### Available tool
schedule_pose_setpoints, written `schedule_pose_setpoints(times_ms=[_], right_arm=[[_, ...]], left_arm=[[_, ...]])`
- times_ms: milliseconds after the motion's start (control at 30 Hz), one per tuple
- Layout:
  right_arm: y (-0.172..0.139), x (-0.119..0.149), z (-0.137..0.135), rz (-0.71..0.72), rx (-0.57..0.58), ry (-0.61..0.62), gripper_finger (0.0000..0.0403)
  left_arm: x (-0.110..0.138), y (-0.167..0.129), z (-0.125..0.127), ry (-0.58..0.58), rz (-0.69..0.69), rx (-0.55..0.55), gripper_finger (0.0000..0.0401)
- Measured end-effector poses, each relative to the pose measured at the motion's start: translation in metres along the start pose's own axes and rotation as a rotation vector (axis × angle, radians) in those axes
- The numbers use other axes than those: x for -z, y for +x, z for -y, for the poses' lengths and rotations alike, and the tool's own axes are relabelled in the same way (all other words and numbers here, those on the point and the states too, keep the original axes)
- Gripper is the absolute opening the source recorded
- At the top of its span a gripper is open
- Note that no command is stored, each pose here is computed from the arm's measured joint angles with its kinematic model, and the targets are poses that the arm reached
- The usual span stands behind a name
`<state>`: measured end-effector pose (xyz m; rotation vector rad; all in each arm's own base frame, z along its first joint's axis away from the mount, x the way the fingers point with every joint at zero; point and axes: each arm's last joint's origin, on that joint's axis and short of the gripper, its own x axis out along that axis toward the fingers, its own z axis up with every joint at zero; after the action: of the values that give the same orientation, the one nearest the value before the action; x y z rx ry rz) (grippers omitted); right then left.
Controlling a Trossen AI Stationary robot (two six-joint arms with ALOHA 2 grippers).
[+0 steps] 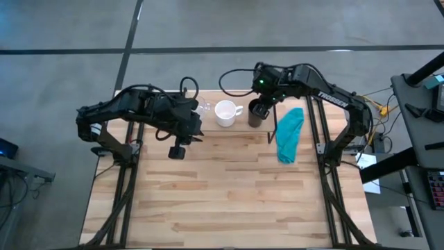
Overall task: Stack small to large cups/mugs on shelf
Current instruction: Put the black glass on the shelf, then adjust the white mug on the shelf
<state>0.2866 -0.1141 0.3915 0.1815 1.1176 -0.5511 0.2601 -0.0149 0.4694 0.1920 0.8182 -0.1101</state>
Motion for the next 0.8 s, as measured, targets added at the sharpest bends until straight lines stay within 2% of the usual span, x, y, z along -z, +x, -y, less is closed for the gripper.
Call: schedule_pose_setpoints(times_ms=[200, 433, 800], right_arm=[[-0.015, -0.005, 0.002, 0.059, -0.005, 0.013, 0.0032], [-0.058, -0.013, 0.008, 0.208, -0.049, 0.086, 0.0032], [-0.134, 0.010, 0.000, 0.300, -0.312, 0.167, 0.0032]], left_arm=[[0.000, 0.000, 0.000, 0.000, 0.000, 0.000, 0.0068], [0.000, 0.000, 0.000, 0.000, 0.000, 0.000, 0.0068], [0.000, 0.000, 0.000, -0.008, 0.001, 0.000, 0.0068]])
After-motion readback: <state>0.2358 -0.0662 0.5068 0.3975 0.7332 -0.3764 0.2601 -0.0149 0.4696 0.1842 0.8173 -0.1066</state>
